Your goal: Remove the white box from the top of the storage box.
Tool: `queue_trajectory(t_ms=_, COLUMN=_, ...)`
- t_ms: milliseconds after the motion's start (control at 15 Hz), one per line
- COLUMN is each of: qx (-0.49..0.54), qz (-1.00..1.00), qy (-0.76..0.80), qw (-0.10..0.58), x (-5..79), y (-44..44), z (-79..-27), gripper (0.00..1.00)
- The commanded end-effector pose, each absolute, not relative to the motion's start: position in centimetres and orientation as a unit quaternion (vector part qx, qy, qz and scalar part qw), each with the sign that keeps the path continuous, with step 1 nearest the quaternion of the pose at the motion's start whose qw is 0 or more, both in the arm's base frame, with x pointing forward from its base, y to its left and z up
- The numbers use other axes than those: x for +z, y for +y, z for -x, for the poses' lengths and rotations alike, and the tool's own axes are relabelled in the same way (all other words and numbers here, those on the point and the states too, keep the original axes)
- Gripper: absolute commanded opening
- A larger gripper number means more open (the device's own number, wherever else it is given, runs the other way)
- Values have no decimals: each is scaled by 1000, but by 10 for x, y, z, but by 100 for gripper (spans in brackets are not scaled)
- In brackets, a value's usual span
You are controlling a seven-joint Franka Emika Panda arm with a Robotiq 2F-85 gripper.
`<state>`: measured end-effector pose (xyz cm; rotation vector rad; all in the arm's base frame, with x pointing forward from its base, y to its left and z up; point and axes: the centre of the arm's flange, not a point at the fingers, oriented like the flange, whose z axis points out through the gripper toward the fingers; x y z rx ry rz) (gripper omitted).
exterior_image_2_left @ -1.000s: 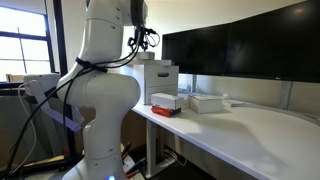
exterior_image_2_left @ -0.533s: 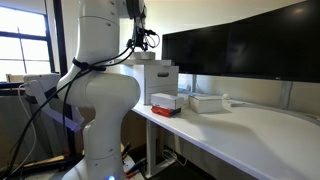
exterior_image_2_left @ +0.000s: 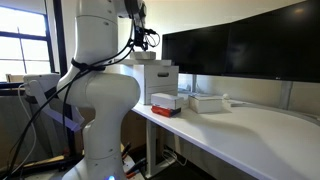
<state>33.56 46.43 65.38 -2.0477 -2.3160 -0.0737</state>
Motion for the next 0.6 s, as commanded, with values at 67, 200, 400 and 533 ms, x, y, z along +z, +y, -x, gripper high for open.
queue_trajectory(t_ms=67, qx=-29, qz=640, qy=-768, qw=20, x=654, y=461, z=-347, gripper=100)
queue_trajectory(t_ms=200, qx=-31, qz=632, qy=-774, qw=23, x=656, y=465, z=-355, gripper=100)
queue_trajectory(t_ms=400, qx=-38, qz=619, qy=-784, qw=22, x=663, y=471, z=-364, gripper=100)
queue_trajectory(t_ms=533, qx=-45, qz=613, qy=-788, qw=21, x=668, y=474, z=-370, gripper=100)
